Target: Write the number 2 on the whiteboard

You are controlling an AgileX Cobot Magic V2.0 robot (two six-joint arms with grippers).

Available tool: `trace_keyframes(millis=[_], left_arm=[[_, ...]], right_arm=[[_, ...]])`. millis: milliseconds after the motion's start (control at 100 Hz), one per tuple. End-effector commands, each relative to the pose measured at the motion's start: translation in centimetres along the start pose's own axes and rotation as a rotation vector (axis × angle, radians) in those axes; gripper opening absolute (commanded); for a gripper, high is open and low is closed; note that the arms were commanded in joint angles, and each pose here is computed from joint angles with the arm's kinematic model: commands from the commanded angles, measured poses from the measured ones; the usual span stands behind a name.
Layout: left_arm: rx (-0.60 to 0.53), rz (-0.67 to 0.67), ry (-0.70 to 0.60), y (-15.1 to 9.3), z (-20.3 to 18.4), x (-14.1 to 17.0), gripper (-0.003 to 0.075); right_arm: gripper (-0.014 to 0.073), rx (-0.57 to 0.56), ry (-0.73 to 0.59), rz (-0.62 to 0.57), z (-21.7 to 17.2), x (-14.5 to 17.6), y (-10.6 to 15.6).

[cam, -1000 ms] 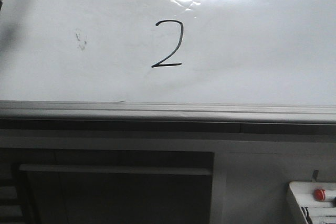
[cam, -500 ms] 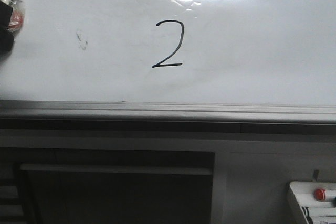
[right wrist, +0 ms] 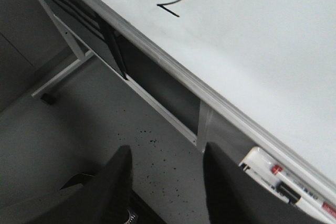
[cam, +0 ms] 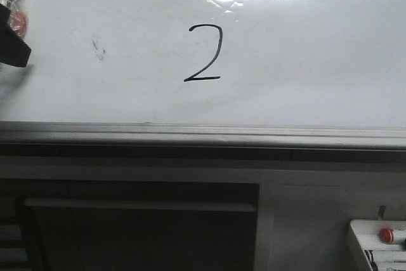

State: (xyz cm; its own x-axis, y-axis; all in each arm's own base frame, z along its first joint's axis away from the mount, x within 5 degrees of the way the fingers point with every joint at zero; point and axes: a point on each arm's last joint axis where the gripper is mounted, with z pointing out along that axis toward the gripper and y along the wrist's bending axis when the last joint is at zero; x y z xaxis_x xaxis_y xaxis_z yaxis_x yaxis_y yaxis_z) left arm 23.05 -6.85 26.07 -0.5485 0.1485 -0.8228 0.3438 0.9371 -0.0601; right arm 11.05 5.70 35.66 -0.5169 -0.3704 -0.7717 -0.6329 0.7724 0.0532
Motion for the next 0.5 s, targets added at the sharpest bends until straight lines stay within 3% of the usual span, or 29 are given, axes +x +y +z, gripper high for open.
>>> trace_keyframes(millis=[0, 140, 320, 490], left_arm=[[0.004, 0.028, -0.051, 0.2, -2.2, -1.6, 0.0412], [0.011, 0.037, -0.006, 0.7, -5.6, -1.9, 0.0412], [-0.16, 0.038, 0.089, 2.1, -10.6, -2.0, 0.041], [-0.21, 0.05, -0.017, 1.2, -14.4, -1.5, 0.0376]], right_arm=[[0.0279, 0.071, -0.051, 0.091, -0.6, -0.7, -0.6], [0.0279, 0.173, -0.014, 0.217, -0.7, -0.2, -1.5], [0.0279, 0.384, 0.037, 0.325, -1.3, 0.6, -3.2], [0.0279, 0.439, -0.09, 0.335, -2.2, 1.1, -3.0]])
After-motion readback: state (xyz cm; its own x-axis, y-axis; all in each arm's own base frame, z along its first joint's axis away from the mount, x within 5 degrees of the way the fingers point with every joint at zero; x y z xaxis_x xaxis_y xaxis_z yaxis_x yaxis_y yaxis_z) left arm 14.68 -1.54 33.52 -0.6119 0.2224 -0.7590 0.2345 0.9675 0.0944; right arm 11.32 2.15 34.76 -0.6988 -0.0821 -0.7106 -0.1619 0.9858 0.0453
